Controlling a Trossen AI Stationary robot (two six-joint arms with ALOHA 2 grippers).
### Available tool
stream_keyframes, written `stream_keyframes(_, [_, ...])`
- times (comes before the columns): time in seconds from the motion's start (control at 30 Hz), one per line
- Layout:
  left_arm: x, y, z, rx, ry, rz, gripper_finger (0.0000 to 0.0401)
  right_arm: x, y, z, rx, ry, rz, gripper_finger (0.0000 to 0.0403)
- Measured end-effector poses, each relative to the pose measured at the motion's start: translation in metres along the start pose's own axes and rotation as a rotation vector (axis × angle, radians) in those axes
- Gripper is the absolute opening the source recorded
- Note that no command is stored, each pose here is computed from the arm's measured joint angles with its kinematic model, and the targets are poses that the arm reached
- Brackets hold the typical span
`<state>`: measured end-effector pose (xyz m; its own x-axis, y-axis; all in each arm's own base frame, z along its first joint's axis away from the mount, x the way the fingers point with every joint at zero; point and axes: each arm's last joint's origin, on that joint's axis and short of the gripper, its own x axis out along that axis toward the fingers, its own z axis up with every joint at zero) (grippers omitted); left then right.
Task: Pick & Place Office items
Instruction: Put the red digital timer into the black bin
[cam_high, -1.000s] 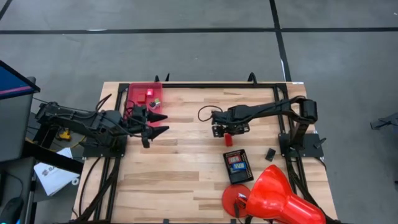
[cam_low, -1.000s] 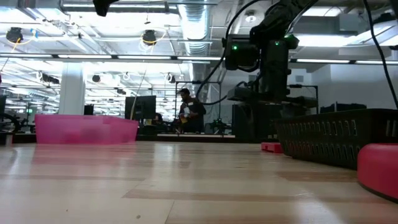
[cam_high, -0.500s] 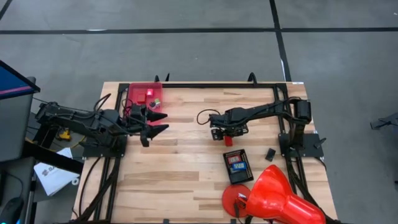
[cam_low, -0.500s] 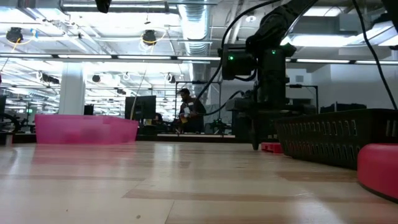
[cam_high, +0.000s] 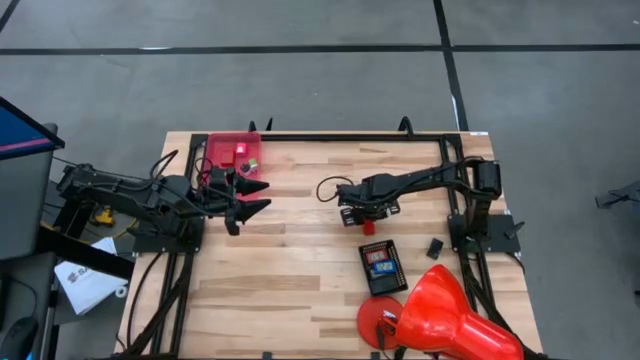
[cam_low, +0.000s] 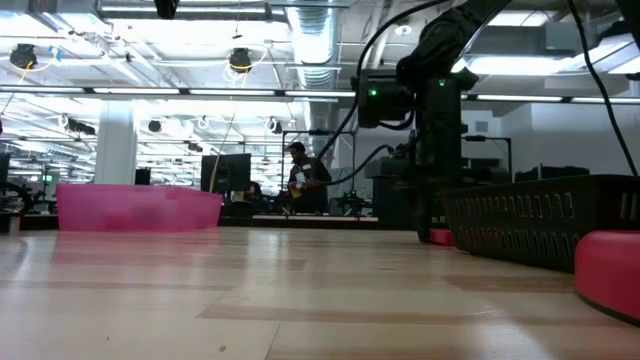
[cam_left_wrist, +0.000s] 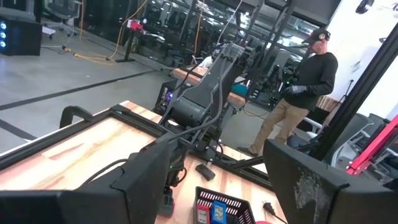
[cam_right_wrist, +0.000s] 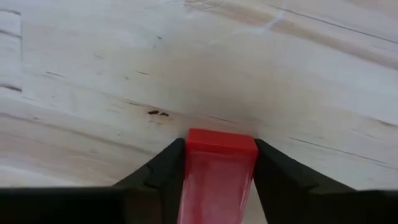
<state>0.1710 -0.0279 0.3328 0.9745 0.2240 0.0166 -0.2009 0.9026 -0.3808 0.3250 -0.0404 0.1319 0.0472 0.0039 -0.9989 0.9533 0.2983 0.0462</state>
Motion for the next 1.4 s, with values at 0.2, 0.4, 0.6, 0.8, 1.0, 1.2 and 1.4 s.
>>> stream_keyframes(0.2, [0.000,0.000,0.000,0.000,0.000,0.000,0.0246,-0.005,0.007,-0.003,-0.019,-0.017,0.040,0.0145])
stream_keyframes(0.4, [0.000,0.000,0.000,0.003,0.000,0.000,0.0236,-0.041,0.033,0.004,-0.058,-0.106,0.238,0.0165])
stream_keyframes(0.6, [0.000,0.000,0.000,0.001,-0.004,-0.001,0.0232,-0.084,0.039,0.001,-0.116,-0.187,0.287,0.0148])
stream_keyframes(0.8, [0.000,0.000,0.000,0.003,-0.002,-0.001,0.0232,-0.096,0.036,-0.070,-0.257,-0.091,0.183,0.0156])
stream_keyframes(1.0, [0.000,0.000,0.000,0.006,-0.001,-0.001,0.0232,-0.103,0.032,-0.147,-0.407,-0.053,0.150,0.0177])
stream_keyframes(1.2, [0.000,0.000,0.000,0.001,0.002,-0.011,0.0232,-0.097,0.017,-0.196,-0.740,-0.015,0.045,0.0149])
stream_keyframes(1.4, [0.000,-0.001,0.000,-0.047,0.004,-0.025,0.0232,-0.083,0.006,-0.200,-0.959,0.005,-0.032,0.0175])
